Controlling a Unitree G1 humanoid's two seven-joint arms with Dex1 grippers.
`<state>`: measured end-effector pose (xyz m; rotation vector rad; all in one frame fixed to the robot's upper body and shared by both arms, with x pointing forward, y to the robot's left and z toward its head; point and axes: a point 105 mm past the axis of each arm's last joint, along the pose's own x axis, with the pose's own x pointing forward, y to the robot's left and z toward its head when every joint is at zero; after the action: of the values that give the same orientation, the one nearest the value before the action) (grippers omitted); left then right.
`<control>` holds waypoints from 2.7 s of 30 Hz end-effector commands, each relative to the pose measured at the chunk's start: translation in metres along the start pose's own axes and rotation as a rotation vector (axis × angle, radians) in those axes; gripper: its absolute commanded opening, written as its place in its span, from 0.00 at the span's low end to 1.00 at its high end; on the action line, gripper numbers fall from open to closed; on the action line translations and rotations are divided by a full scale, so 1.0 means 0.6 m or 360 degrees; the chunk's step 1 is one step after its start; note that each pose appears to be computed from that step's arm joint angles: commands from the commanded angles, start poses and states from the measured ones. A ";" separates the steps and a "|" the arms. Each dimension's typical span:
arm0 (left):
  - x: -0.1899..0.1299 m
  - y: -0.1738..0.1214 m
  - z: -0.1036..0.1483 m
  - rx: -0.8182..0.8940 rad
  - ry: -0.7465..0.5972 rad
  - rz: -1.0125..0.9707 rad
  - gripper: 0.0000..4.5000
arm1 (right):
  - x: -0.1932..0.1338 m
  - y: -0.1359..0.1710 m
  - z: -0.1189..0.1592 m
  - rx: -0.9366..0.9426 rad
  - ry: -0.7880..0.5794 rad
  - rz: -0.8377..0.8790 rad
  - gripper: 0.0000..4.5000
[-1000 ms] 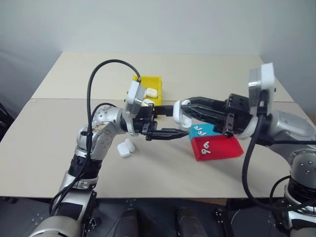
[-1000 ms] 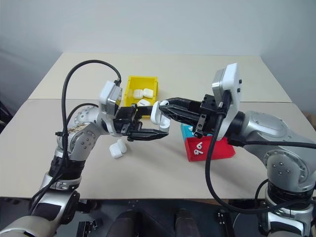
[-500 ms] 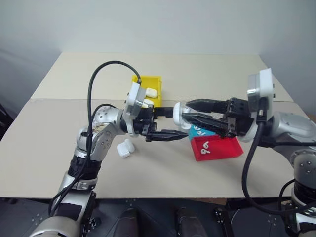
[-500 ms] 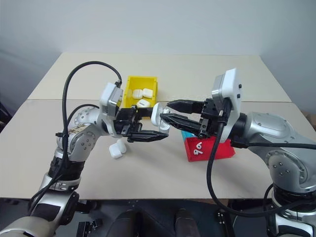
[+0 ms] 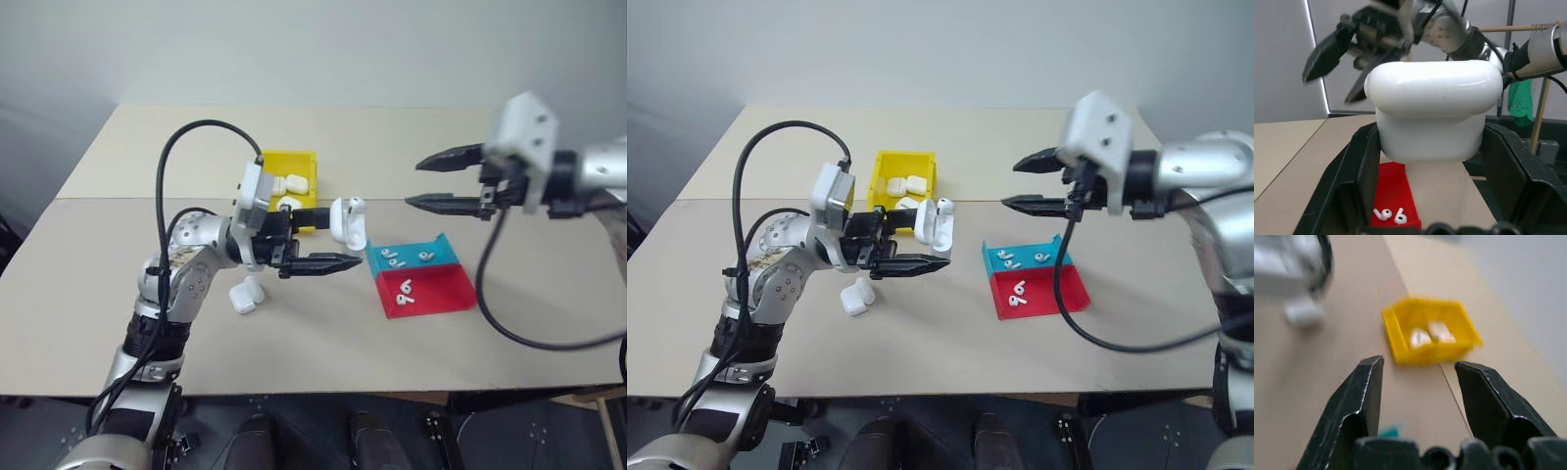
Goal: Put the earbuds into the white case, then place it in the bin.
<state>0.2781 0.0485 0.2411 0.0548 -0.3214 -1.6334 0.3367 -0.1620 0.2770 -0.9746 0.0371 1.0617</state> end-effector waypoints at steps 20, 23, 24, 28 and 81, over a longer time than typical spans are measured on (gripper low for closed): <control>-0.009 -0.020 0.020 0.0128 -0.0038 0.0169 0.61 | 0.080 -0.013 -0.140 -0.0510 0.0625 0.0637 0.62; -0.010 -0.021 0.019 0.0133 -0.0028 0.0187 0.61 | 0.068 -0.038 -0.104 -0.0445 0.0447 0.0514 0.62; -0.010 -0.022 0.020 0.0131 -0.0032 0.0190 0.61 | 0.062 -0.045 -0.092 -0.0409 0.0383 0.0474 0.62; -0.010 -0.022 0.020 0.0112 -0.0036 0.0171 0.61 | 0.023 -0.056 -0.057 -0.0312 0.0144 0.0414 0.62; 0.009 -0.008 0.016 0.0079 -0.0035 0.0019 0.61 | -0.014 0.077 0.153 0.0348 -0.0749 0.0160 0.00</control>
<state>0.2744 0.0463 0.2427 0.0493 -0.3372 -1.6064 0.2684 -0.0997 0.2985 -0.4697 -0.1322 1.3216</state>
